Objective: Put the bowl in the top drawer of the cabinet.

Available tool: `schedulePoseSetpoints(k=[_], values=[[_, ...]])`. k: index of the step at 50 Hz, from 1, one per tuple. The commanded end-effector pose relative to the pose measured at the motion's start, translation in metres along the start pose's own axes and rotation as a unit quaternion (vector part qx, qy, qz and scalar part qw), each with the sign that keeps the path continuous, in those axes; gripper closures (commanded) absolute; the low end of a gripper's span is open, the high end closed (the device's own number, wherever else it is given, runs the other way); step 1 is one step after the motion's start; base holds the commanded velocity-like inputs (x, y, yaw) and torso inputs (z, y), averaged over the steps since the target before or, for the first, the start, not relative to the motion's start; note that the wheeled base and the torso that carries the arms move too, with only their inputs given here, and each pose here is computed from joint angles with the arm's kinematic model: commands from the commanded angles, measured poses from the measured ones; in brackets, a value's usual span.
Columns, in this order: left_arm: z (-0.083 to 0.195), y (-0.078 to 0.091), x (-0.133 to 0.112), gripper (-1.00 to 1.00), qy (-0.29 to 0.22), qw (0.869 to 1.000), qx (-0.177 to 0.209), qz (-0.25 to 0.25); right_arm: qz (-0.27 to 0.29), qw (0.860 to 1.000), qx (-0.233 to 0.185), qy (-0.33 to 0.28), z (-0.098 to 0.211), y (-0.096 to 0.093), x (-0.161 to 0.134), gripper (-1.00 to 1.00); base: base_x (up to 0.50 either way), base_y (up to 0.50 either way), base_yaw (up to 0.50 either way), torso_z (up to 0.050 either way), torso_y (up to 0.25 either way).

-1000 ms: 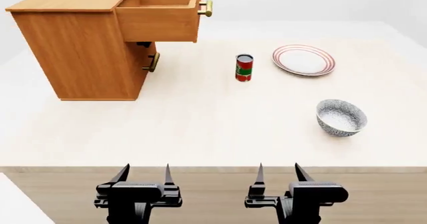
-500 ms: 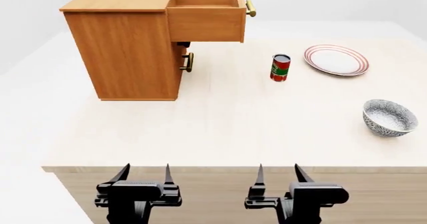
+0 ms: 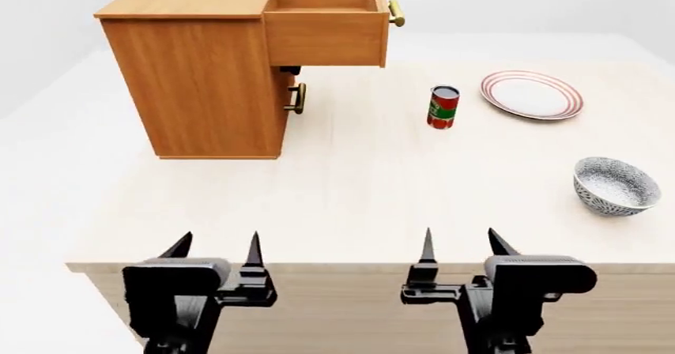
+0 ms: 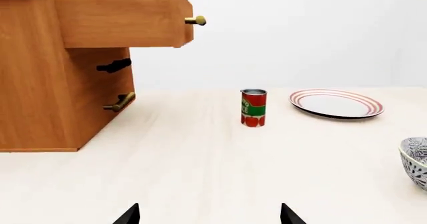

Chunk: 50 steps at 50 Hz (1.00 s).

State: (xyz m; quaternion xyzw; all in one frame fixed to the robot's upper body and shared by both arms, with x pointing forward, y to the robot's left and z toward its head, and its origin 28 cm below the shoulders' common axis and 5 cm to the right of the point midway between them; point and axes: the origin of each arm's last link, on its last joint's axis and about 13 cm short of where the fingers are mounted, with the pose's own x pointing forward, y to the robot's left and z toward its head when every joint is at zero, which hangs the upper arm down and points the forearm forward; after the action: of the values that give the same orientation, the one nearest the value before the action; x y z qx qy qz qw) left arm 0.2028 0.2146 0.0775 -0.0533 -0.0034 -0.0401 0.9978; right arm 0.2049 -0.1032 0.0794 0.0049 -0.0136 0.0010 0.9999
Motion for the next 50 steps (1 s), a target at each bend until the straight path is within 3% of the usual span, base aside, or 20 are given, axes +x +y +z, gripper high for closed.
schedulePoseSetpoints(k=[1, 7, 12, 17, 29, 33, 38, 50], values=[[0.070, -0.004, -0.028, -1.00, -0.044, 0.997, -0.012, -0.066, 0.022, 0.999, -0.025, -0.032, 0.072, -0.002, -0.019, -1.00, 0.00, 0.00, 0.00, 0.000, 0.000], [0.120, -0.001, -0.025, -1.00, -0.083, 0.990, -0.042, -0.104, 0.047, 0.997, -0.032, -0.053, 0.124, -0.011, -0.022, -1.00, 0.00, 0.00, 0.00, 0.000, 0.000], [0.163, 0.004, -0.012, -1.00, -0.129, 0.982, -0.045, -0.133, 0.042, 0.995, -0.035, -0.080, 0.170, -0.021, -0.026, -1.00, 0.00, 0.00, 0.00, 0.000, 0.000], [0.197, 0.015, 0.007, -1.00, -0.156, 0.979, -0.043, -0.127, 0.050, 0.991, -0.042, -0.113, 0.209, -0.031, -0.035, -1.00, 0.01, 0.00, 0.00, 0.000, 0.000], [0.246, 0.024, 0.028, -1.00, -0.205, 0.972, -0.048, -0.104, 0.043, 0.982, -0.102, -0.150, 0.252, -0.048, -0.028, -1.00, 0.19, 0.00, 0.00, 0.000, 0.000], [0.256, 0.024, 0.035, -1.00, -0.217, 0.970, -0.034, -0.109, 0.048, 0.980, -0.110, -0.157, 0.263, -0.050, -0.024, -1.00, 0.37, 0.00, 0.00, 0.000, 0.000], [0.264, 0.025, 0.040, -1.00, -0.219, 0.969, -0.045, -0.110, 0.046, 0.979, -0.115, -0.163, 0.269, -0.051, -0.020, -1.00, 0.39, 0.00, 0.00, 0.000, 0.000], [0.285, 0.022, 0.034, -1.00, -0.234, 0.963, -0.035, -0.129, 0.050, 0.973, -0.147, -0.168, 0.291, -0.053, -0.011, -1.00, 0.39, 0.00, 0.00, 0.000, 0.000]])
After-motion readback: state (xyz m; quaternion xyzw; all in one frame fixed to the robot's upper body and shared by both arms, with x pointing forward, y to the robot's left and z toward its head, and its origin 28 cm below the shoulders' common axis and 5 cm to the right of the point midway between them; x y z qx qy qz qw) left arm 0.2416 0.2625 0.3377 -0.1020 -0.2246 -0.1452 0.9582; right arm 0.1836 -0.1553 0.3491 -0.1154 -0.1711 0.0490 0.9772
